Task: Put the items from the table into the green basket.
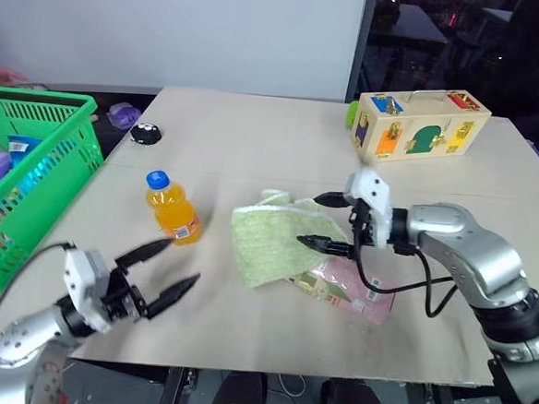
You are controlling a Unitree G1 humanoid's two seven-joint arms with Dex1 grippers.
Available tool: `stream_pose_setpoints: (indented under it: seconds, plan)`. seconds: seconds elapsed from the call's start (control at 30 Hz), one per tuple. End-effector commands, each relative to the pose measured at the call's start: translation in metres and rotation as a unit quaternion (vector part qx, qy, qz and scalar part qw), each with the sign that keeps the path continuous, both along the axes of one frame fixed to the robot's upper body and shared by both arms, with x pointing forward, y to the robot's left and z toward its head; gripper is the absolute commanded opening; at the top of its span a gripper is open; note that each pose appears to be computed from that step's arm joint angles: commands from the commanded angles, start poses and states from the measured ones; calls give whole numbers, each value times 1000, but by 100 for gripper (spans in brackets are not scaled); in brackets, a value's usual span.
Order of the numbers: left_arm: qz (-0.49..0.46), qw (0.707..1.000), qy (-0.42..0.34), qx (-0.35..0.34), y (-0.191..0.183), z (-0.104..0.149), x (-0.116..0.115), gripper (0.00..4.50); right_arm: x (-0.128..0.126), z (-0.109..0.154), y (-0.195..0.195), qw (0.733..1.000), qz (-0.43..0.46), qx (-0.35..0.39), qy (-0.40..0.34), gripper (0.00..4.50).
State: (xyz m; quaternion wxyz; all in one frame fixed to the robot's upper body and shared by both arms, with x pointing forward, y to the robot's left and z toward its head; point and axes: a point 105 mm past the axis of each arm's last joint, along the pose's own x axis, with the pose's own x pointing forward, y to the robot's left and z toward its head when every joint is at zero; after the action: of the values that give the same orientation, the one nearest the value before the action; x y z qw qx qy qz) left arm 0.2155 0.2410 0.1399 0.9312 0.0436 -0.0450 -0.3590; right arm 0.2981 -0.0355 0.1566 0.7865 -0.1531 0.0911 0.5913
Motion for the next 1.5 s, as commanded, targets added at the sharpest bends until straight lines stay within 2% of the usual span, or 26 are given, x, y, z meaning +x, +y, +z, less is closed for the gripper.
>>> stream_pose_setpoints:
  seconds: [0.03,0.2,0.3,0.4,0.57,0.6,0.63,0.67,0.73,0.87,0.9,0.97,1.07,1.13,1.2,1.33,1.47,1.5]
  plan:
    - [-2,1000,-24,-11,-13,33,-1,446,6,14,6,999,18,5,-36,450]
    - [-54,996,62,26,-29,12,-31,446,5,13,22,999,45,-2,-31,450]
    - [-65,992,87,60,-28,1,-40,446,7,2,38,998,54,-29,18,450]
    - [-74,992,81,65,-28,12,-36,446,17,-5,56,997,48,-40,48,450]
    - [-83,991,56,83,-33,35,-22,446,35,-38,66,992,37,-104,61,450]
    - [-82,992,53,84,-34,38,-21,450,37,-42,64,991,34,-111,61,397]
    - [-82,992,52,84,-35,40,-20,450,39,-45,61,991,32,-120,58,371]
    - [-80,992,53,84,-36,41,-19,450,41,-47,57,990,30,-128,52,302]
    - [-78,992,55,87,-36,41,-19,450,43,-48,50,990,26,-135,42,207]
    - [-77,992,54,84,-39,44,-17,450,49,-31,42,994,13,-106,11,27]
    - [-78,992,53,83,-40,45,-16,450,49,-21,41,996,12,-84,6,1]
    - [-81,992,51,78,-43,47,-14,450,46,11,36,1000,12,2,10,1]
    - [-96,992,48,69,-51,49,-13,450,43,56,10,993,-11,121,2,1]
    - [-116,990,44,62,-61,52,-11,450,50,86,-30,976,-84,200,-7,1]
    - [-136,988,39,56,-71,56,-10,450,55,101,-78,954,-173,243,-25,1]
    - [-169,984,29,46,-85,64,-8,450,41,108,-157,918,-304,248,-57,1]
    - [-194,980,21,43,-96,69,-5,450,28,84,-228,876,-447,163,-79,1]
    - [-199,979,19,42,-98,70,-3,450,30,75,-247,857,-490,140,-77,1]
